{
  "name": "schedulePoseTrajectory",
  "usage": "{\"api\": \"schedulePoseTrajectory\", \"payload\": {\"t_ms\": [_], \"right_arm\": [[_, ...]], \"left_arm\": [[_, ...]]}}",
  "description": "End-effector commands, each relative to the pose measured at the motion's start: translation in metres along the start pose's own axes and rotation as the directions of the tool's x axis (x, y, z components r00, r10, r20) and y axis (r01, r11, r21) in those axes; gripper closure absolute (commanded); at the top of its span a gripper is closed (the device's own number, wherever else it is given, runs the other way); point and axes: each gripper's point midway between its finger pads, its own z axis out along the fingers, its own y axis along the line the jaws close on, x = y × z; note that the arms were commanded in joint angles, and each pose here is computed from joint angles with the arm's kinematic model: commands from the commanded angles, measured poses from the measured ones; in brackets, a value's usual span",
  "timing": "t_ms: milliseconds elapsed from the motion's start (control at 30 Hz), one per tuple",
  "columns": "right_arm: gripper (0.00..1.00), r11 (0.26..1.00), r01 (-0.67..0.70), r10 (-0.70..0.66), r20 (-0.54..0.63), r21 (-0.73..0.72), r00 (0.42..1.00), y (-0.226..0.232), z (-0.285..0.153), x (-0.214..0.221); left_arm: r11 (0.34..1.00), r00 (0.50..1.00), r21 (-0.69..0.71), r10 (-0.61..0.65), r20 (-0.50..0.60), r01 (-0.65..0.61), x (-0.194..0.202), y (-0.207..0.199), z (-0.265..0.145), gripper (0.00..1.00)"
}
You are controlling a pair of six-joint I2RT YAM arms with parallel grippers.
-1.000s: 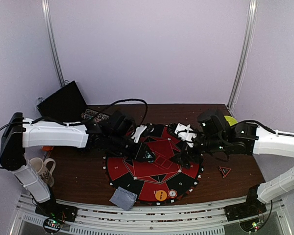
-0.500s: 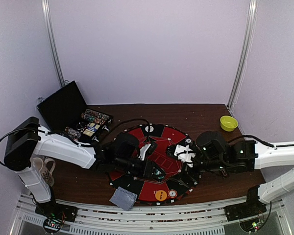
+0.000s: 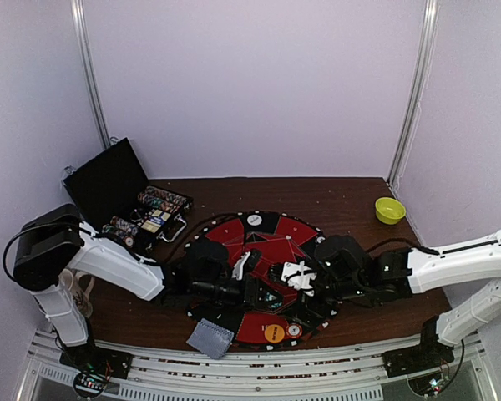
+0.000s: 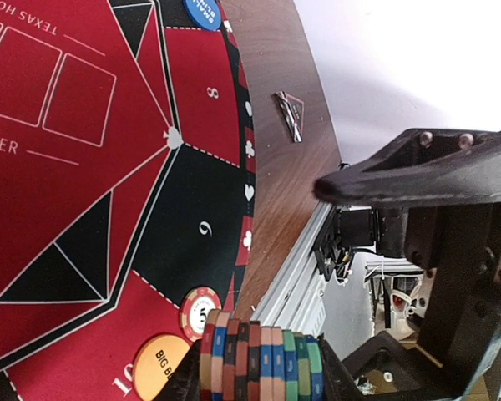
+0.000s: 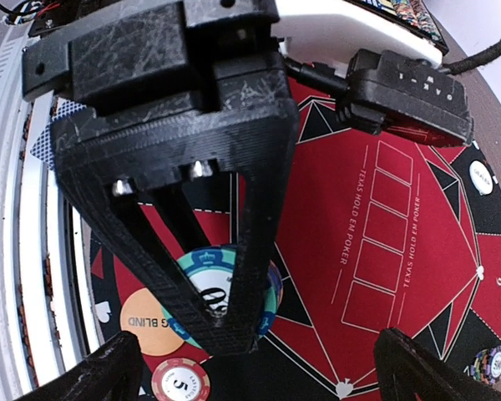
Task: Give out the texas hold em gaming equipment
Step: Pass from the left arm to the right
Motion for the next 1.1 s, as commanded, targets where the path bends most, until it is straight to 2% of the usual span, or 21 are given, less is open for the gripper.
{"api": "schedulePoseTrajectory", "payload": {"t_ms": [0, 167, 400, 633, 733, 800, 1067], "right_arm": [[0.02, 0.999, 0.023, -0.023, 0.001, 0.036, 1.000, -0.006, 0.009, 0.000], [0.05, 0.993, 0.028, -0.024, -0.044, 0.115, 0.999, -0.018, 0.021, 0.011], [0.13, 0.996, 0.048, -0.046, -0.029, 0.069, 0.999, -0.010, 0.029, 0.010], [0.21, 0.992, 0.125, -0.125, -0.021, -0.018, 0.992, 0.004, 0.036, 0.007], [0.36, 0.989, 0.143, -0.143, -0.002, -0.021, 0.990, 0.005, 0.035, 0.005], [0.41, 0.989, 0.148, -0.148, 0.004, -0.011, 0.989, 0.003, 0.034, 0.004], [0.38, 0.987, 0.158, -0.158, 0.015, 0.000, 0.987, 0.001, 0.033, -0.001]], "left_arm": [[0.993, 0.999, 0.118, 0.024, 0.029, -0.027, -0.011, -0.029, 0.005, 1.00], [0.991, 1.000, 0.134, 0.013, 0.024, -0.016, -0.011, -0.030, 0.009, 1.00], [0.988, 1.000, 0.151, 0.010, 0.025, -0.014, -0.009, -0.030, 0.007, 1.00], [0.986, 1.000, 0.166, 0.016, 0.023, -0.019, -0.007, -0.032, 0.006, 1.00], [0.986, 1.000, 0.168, 0.017, 0.021, -0.020, -0.007, -0.033, 0.006, 1.00], [0.986, 1.000, 0.167, 0.016, 0.020, -0.019, -0.008, -0.032, 0.005, 1.00], [0.985, 1.000, 0.172, 0.018, 0.016, -0.020, -0.009, -0.033, 0.007, 1.00]]}}
